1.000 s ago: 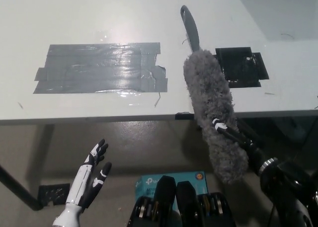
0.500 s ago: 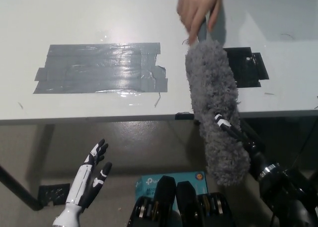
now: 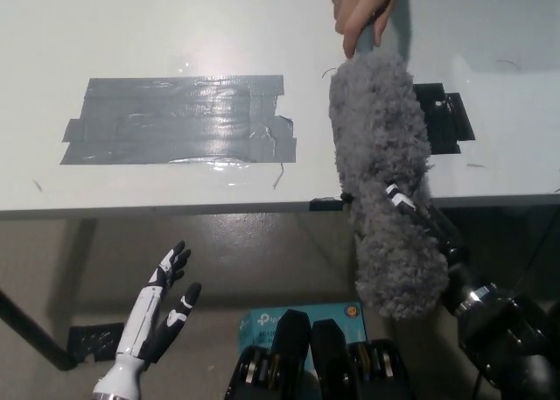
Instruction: A grey duster is kept infront of the robot in the middle of the table and the robot extends its right arm to grab the duster, picks it up and hands it to a person
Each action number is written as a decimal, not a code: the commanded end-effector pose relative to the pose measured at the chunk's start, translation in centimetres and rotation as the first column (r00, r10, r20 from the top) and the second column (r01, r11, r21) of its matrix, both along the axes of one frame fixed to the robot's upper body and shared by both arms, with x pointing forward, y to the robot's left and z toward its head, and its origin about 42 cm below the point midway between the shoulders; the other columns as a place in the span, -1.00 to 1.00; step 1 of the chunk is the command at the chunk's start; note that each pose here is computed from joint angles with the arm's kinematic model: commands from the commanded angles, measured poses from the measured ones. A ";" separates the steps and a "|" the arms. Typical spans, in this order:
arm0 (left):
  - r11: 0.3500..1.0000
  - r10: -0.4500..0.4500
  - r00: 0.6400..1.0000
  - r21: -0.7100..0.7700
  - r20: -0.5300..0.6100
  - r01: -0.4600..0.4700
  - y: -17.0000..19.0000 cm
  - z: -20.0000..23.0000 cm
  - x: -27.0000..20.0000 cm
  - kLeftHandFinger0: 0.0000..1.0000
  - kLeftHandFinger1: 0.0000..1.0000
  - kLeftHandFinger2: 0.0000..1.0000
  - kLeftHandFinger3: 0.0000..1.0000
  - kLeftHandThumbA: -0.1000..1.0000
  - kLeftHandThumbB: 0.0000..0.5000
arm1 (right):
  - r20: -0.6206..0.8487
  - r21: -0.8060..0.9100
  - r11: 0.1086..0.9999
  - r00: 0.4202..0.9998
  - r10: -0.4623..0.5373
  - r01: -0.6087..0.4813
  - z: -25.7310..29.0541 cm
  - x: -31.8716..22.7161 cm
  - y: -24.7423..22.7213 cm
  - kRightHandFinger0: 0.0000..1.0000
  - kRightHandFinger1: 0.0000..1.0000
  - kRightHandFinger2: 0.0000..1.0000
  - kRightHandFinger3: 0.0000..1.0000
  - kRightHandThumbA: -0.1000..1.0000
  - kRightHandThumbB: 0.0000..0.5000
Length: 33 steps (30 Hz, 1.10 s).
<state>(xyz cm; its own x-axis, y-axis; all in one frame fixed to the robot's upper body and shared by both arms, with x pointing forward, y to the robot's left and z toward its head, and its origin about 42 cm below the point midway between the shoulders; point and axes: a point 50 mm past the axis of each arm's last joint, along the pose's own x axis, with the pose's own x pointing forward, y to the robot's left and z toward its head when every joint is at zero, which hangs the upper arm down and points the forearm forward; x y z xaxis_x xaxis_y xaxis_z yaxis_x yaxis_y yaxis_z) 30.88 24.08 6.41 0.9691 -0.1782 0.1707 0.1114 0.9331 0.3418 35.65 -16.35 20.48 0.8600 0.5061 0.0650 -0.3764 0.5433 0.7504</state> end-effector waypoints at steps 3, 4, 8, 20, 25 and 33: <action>1.000 0.002 0.994 0.004 0.107 -0.003 0.3 2.4 1.7 1.00 1.00 1.00 1.00 0.76 0.16 | 0.263 0.088 0.957 0.933 0.245 -0.276 5.7 -1.4 1.2 1.00 1.00 1.00 1.00 0.54 0.63; 1.000 0.002 0.994 0.007 0.109 -0.003 0.3 2.4 1.7 1.00 1.00 1.00 1.00 0.77 0.16 | 0.274 0.068 0.959 0.930 0.246 -0.274 5.7 -1.5 1.1 1.00 1.00 1.00 1.00 0.57 0.70; 1.000 -0.001 0.994 0.003 0.108 0.000 0.3 2.4 1.8 1.00 1.00 1.00 1.00 0.75 0.13 | 0.317 -0.038 0.981 0.928 0.194 -0.192 5.3 -1.6 0.5 1.00 1.00 1.00 1.00 0.77 0.84; 1.000 0.003 0.995 0.008 0.098 -0.004 0.4 2.0 1.3 1.00 1.00 1.00 1.00 0.78 0.15 | 0.425 -0.219 0.969 0.905 -0.014 0.118 2.6 -3.5 -2.7 1.00 1.00 1.00 1.00 0.92 0.72; 1.000 0.003 0.996 0.004 0.087 -0.004 0.4 1.7 1.0 1.00 1.00 1.00 1.00 0.79 0.15 | 0.428 -0.316 0.920 0.900 -0.079 0.231 0.1 -4.5 -4.1 1.00 1.00 1.00 1.00 1.00 0.46; 1.000 0.005 0.997 0.000 0.079 -0.005 0.3 1.4 0.6 1.00 1.00 1.00 1.00 0.79 0.15 | 0.414 -0.465 0.806 0.895 -0.167 0.365 -5.1 -5.0 -6.1 1.00 1.00 1.00 1.00 1.00 0.45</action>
